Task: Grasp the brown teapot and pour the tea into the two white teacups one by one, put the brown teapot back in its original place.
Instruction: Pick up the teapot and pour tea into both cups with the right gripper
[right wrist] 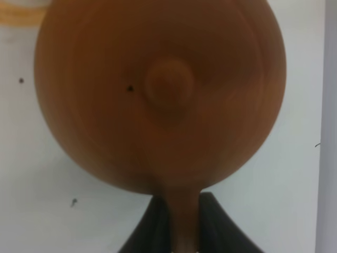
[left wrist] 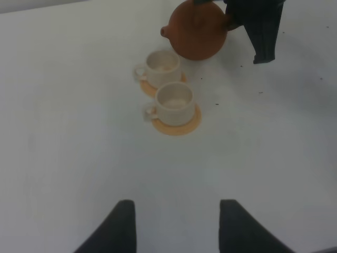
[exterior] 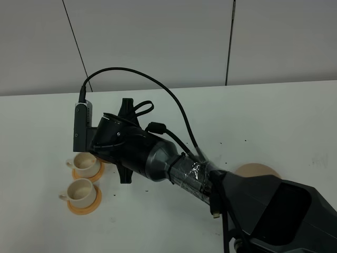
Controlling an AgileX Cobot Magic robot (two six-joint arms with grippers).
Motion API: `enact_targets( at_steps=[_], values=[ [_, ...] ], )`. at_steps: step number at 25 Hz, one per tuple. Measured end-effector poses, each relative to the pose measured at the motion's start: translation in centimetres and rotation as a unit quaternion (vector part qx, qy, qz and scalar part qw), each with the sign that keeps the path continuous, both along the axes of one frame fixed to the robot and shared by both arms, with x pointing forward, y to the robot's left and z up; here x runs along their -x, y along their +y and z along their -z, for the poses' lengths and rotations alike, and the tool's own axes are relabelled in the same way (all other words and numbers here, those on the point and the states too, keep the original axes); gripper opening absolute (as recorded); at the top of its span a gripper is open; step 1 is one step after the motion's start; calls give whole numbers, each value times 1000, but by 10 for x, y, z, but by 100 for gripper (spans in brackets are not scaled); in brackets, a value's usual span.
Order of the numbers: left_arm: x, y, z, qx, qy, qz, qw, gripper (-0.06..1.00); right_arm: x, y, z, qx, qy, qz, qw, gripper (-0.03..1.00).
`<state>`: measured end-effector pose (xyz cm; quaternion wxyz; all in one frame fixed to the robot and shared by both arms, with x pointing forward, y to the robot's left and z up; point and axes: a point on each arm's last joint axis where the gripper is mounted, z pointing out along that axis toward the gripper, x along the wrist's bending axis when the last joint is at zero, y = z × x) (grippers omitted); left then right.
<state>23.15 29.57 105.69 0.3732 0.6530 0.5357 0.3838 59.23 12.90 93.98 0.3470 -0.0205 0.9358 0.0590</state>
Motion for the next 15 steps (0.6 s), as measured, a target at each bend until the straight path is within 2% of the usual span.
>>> enact_targets(
  at_steps=[15],
  values=[
    [0,0,0,0,0,0,1000,43,4,6,1,42,-50,-22,998,9]
  ],
)
